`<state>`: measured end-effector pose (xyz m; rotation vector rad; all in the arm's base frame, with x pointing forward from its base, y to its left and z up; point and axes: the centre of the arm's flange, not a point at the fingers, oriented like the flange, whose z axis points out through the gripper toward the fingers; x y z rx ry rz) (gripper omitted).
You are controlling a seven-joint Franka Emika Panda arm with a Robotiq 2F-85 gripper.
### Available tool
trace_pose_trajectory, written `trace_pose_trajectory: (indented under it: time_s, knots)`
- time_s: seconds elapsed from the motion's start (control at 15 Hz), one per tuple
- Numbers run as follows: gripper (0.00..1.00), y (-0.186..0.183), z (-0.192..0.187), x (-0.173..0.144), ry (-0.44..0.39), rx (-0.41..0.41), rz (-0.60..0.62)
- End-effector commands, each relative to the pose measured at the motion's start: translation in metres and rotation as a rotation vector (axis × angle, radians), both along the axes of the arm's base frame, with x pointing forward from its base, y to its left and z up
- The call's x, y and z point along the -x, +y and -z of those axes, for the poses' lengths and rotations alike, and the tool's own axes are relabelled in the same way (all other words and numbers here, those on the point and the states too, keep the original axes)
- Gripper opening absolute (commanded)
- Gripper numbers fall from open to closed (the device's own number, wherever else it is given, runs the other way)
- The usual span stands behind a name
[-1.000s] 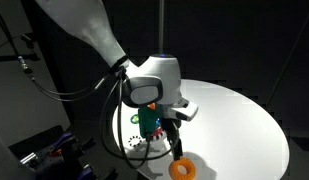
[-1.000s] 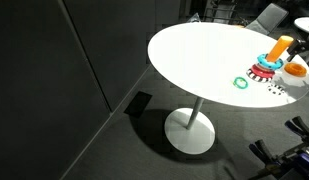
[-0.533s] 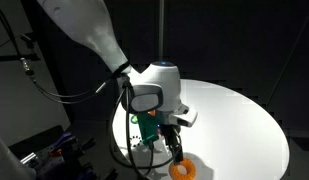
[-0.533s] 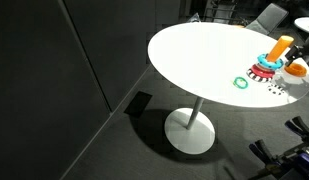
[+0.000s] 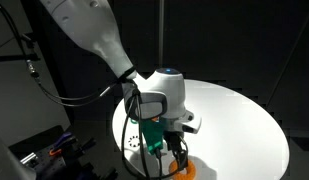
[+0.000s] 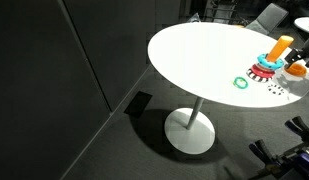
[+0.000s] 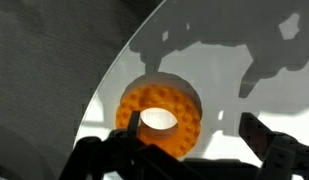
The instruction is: Pick up the orange ring and put it on the ring holder
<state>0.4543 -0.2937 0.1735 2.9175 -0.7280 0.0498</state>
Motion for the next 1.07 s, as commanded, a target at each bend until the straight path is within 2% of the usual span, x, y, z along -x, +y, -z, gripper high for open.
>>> trace_pose_trajectory:
  time_s: [0.0,0.07,0.13,0.2,0.33,0.87,1.0]
  knots:
    - [1.00,-0.016,0.008,-0.006,-0.012,-0.018,-0.028]
    - [1.00,-0.017,0.010,-0.006,-0.011,-0.024,-0.029]
    - [0.96,-0.018,0.012,-0.006,-0.011,-0.028,-0.031]
    - [0.74,-0.019,0.013,-0.006,-0.010,-0.032,-0.032]
    - [0.70,-0.021,0.016,-0.005,-0.007,-0.040,-0.029]
    - [0.05,-0.026,0.011,-0.004,-0.017,-0.035,-0.021]
    - [0.07,-0.027,0.011,-0.004,-0.017,-0.033,-0.018]
